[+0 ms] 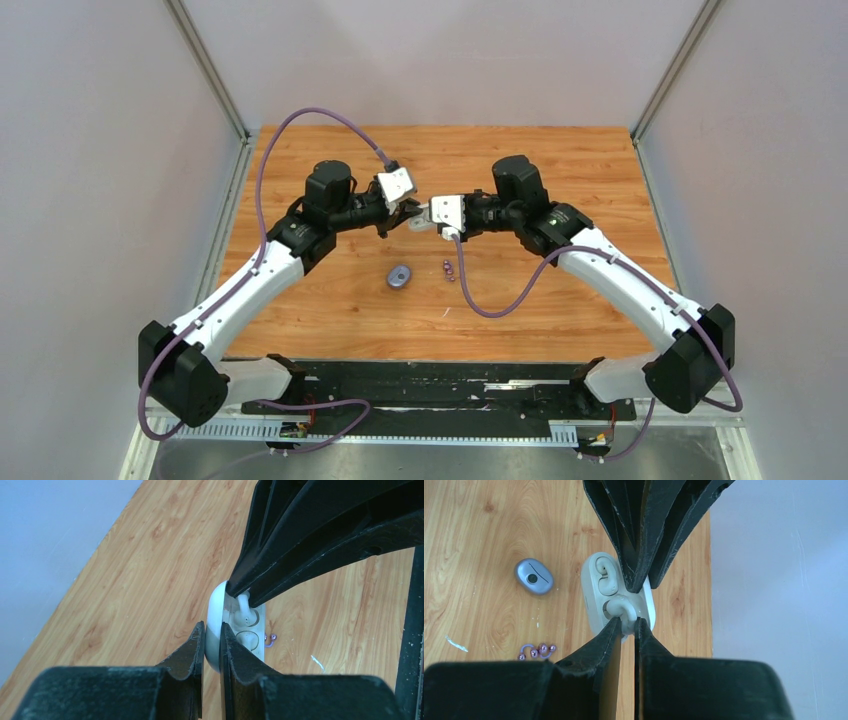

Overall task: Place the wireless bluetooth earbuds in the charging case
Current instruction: Place the earbud in the charging case.

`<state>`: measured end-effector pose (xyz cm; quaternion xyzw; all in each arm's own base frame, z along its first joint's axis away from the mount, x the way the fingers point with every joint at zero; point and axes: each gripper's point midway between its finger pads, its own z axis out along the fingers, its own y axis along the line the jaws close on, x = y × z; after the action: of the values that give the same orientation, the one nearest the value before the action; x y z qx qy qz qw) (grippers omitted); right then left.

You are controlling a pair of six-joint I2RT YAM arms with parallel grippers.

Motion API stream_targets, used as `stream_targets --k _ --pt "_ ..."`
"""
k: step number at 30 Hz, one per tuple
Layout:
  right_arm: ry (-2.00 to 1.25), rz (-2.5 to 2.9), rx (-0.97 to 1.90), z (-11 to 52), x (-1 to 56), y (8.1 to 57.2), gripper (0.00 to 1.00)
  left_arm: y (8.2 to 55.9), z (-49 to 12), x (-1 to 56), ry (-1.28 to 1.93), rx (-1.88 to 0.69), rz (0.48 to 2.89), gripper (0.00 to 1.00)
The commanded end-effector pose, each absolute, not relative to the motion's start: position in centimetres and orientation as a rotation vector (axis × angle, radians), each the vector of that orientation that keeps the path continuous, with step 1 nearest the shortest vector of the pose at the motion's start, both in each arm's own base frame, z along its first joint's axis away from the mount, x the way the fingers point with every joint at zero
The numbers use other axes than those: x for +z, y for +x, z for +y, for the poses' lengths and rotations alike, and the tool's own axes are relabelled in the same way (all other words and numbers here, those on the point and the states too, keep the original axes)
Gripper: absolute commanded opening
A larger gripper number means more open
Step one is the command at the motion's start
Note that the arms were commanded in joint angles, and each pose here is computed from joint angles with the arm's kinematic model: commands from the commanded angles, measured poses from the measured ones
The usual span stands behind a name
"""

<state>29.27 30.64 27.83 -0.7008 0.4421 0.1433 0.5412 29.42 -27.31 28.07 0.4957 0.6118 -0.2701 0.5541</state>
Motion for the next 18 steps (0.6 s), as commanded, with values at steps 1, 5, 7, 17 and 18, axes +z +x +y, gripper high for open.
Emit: stream_targets --k 1,5,7,17,18 --pt "-1.714 1.069 0.374 30.8 27.1 28.8 0.03 29.4 -28.0 31.8 1.143 -0.640 1.325 0.00" --pt "-1.720 1.105 0.366 30.4 26.6 28.8 0.01 30.3 -27.5 32.1 1.081 -0.609 1.357 0.00" --pt "-1.722 1.122 0.362 30.2 26.5 28.7 0.01 30.7 -27.2 32.3 1.053 -0.583 1.363 0.00" --pt "-1.746 1.169 0.384 29.9 25.6 28.4 0.03 31.1 -26.9 32.9 1.017 -0.559 1.340 0.00" --pt "-1.748 1.174 0.388 29.9 25.5 28.4 0.03 31.1 -26.8 32.8 1.015 -0.554 1.342 0.00"
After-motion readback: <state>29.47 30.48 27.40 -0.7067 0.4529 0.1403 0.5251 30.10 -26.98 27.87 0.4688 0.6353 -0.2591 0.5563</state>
